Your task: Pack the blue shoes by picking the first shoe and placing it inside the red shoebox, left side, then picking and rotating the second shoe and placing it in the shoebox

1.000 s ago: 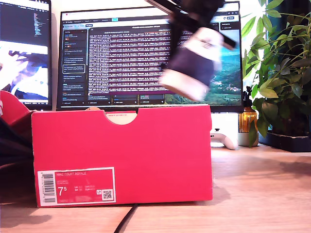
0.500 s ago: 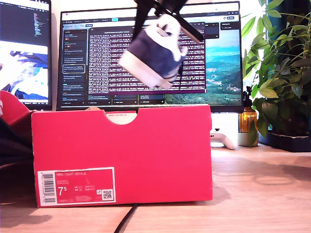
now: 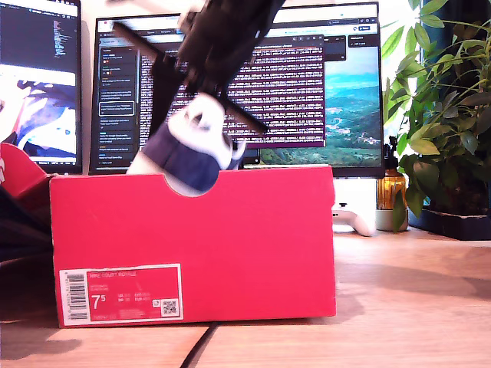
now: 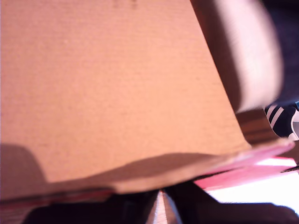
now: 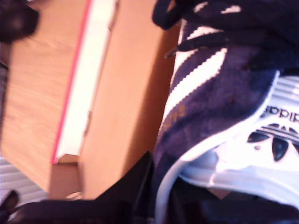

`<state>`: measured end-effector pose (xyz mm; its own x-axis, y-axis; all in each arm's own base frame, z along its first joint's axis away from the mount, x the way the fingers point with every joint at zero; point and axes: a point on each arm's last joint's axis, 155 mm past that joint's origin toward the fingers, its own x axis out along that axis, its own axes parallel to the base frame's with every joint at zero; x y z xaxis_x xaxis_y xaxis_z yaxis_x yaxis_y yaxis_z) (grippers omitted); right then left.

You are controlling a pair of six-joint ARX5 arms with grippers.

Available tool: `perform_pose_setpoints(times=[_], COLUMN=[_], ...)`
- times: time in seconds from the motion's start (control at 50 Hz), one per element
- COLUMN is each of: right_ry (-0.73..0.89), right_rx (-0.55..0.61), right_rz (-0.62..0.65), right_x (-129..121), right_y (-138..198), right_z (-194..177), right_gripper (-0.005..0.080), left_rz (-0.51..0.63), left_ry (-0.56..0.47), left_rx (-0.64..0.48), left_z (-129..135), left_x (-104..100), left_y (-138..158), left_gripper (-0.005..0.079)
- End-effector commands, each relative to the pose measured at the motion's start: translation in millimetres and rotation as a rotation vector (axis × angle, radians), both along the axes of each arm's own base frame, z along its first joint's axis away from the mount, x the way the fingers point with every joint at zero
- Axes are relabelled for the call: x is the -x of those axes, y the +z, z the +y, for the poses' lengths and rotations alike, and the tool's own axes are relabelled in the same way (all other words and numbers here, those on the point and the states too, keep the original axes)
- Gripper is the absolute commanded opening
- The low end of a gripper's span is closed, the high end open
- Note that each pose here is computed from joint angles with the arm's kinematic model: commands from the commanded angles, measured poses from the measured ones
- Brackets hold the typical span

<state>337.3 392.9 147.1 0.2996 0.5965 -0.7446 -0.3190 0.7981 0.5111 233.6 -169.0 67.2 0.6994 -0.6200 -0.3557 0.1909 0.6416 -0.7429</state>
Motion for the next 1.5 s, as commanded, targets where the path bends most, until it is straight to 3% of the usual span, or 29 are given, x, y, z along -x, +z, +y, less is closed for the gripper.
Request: perform_pose_setpoints(times=[0.0,0.3,0.58,0.64,0.8,1.0,1.22,1.48], right_ry=[0.005,0.004,-0.038,-0.038,-0.046,-0.046,-0.053,-0.109], right_rx=[-0.048,-0.004,0.000,-0.002,-0.006,-0.004,0.100,0.138], right_rz=[-0.054,-0.004,-0.017,-0.019,-0.011,-0.009,0.058,0.090], right_x=[-7,-11,-19,-19,-19,-19,-17,-29], right_y=[21,-20,-28,-28,-28,-27,-12,46], right_z=[10,18,21,21,21,21,-10,-48], right_gripper=[-0.0013,-0.0013,-0.0011,0.0030,0.0257,0.0317,0.0329,0.0329], left_rz=[0.018,0.050,0.061,0.061,0.061,0.063,0.064,0.098], left_ry=[-0.005,-0.005,-0.005,-0.005,-0.005,-0.005,-0.005,-0.005], left_rx=[-0.011,-0.027,-0.033,-0.033,-0.033,-0.034,-0.035,-0.053], left_z=[1,3,4,4,4,4,4,6], left_x=[5,8,10,10,10,10,10,14], left_y=[-9,-17,-20,-20,-20,-21,-21,-29], left_gripper=[-0.0020,-0.0020,-0.0020,-0.0020,-0.0020,-0.0020,-0.0020,-0.0020])
